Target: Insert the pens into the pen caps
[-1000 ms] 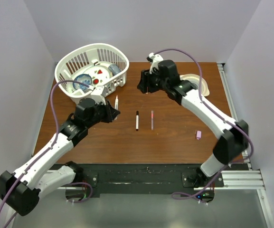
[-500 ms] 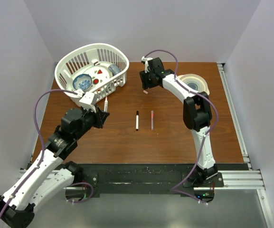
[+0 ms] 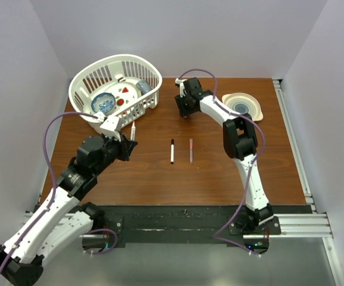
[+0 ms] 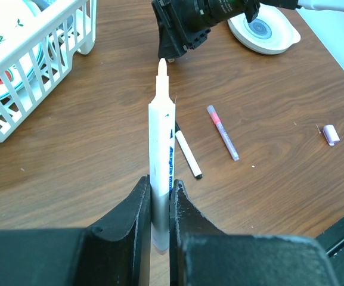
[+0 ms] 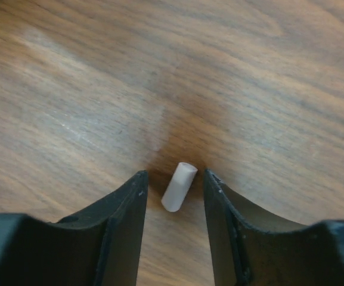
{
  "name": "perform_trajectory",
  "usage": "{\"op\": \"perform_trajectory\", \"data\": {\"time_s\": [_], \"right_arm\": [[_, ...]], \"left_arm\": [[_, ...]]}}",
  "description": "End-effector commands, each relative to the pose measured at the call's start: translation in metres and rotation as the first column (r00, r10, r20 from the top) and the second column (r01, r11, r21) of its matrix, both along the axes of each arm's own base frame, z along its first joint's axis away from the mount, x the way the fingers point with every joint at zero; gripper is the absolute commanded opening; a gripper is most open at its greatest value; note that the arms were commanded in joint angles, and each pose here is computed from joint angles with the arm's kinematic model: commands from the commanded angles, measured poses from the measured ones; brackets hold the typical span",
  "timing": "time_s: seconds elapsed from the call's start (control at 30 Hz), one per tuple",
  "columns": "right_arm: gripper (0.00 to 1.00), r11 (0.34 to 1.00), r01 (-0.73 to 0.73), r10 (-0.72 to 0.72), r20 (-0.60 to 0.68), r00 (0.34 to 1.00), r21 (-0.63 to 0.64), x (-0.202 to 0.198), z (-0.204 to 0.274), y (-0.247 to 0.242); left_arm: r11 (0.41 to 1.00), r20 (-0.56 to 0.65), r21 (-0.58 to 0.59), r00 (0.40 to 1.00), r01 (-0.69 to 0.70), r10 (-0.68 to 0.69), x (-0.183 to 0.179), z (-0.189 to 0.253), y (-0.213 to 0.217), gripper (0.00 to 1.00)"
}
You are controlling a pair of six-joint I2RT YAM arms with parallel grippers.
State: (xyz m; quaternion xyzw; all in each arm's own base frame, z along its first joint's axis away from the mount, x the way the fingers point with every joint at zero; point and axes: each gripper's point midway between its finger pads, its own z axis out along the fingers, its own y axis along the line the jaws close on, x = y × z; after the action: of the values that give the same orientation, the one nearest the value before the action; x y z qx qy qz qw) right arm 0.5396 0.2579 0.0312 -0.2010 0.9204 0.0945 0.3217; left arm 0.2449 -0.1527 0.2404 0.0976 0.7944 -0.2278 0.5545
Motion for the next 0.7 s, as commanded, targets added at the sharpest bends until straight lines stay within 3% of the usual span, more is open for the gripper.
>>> {"op": "perform_trajectory", "data": {"time_s": [0.0,0.17,0.37,0.67], "right_arm": [[0.41,0.998,-0.025,0.028,0.056,0.998,-0.062,0.000,0.015,0.000],[0.26,0.989,-0.007,0.017,0.065,0.998,-0.147,-0.011,0.009,-0.008],[0.01,0.989,0.019,-0.015,0.029,0.999,-0.149,-0.026,0.008,-0.009],[0.00,0.989,0.109,-0.115,-0.056,0.992,-0.096,-0.103,0.006,-0.020]], "left_arm": [[1.000,0.045,0.006,0.999,-0.004,0.004,0.003,0.007,0.003,0.00],[1.000,0.056,0.000,0.998,-0.009,0.009,0.002,0.010,0.004,0.00],[1.000,0.061,-0.008,0.998,-0.013,0.013,-0.001,0.012,0.006,0.00],[0.987,-0.002,-0.113,0.993,0.117,-0.118,-0.012,0.007,-0.024,0.00]]}}
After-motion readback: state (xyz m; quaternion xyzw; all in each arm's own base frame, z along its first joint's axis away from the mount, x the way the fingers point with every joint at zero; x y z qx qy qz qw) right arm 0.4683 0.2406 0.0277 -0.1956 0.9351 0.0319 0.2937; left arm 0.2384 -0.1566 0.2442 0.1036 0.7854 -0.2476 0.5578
